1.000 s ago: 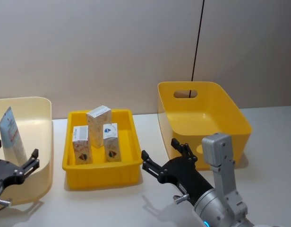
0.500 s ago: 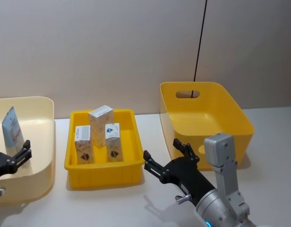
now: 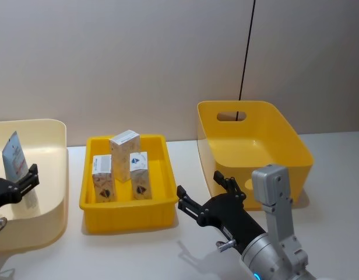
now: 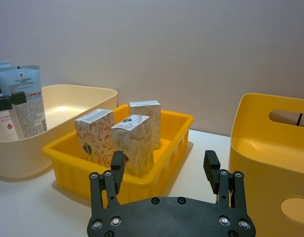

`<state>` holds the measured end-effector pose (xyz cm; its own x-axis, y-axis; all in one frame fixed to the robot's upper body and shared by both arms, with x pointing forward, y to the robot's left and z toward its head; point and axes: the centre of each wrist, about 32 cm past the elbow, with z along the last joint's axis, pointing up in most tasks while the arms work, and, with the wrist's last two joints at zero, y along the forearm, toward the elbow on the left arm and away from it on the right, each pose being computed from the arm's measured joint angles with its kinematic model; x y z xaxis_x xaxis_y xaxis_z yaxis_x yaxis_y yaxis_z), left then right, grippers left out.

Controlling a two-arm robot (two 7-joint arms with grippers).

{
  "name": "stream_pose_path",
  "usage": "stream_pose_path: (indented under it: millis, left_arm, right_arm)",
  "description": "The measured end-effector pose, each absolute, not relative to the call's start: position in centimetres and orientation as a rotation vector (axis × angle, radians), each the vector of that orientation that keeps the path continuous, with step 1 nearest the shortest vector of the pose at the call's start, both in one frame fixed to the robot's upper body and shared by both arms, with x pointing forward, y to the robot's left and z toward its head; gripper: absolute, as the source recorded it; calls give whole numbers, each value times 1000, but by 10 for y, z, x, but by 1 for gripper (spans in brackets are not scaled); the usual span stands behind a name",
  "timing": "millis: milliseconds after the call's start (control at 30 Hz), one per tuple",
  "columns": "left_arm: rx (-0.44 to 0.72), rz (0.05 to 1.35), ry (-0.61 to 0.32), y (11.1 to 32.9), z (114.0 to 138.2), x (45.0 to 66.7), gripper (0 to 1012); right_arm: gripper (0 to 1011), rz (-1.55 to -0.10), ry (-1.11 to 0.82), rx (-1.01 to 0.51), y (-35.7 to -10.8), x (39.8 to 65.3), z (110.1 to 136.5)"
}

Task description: Bimanual collaborative sorting of washing and personal care products

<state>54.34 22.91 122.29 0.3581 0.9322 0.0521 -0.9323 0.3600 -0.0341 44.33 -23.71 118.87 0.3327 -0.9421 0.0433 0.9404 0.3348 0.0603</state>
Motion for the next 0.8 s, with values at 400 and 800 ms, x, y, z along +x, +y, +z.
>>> stream_pose_path:
  millis: [400, 800]
  left_arm:
    - [35, 1195, -41, 225, 1226, 558, 1003]
    - [73, 1212, -38, 218, 1228, 569, 981]
  right_arm:
    - [1001, -1230, -75, 26, -237, 443, 1189]
    - [1001, -1229, -75, 26, -237, 443, 1189]
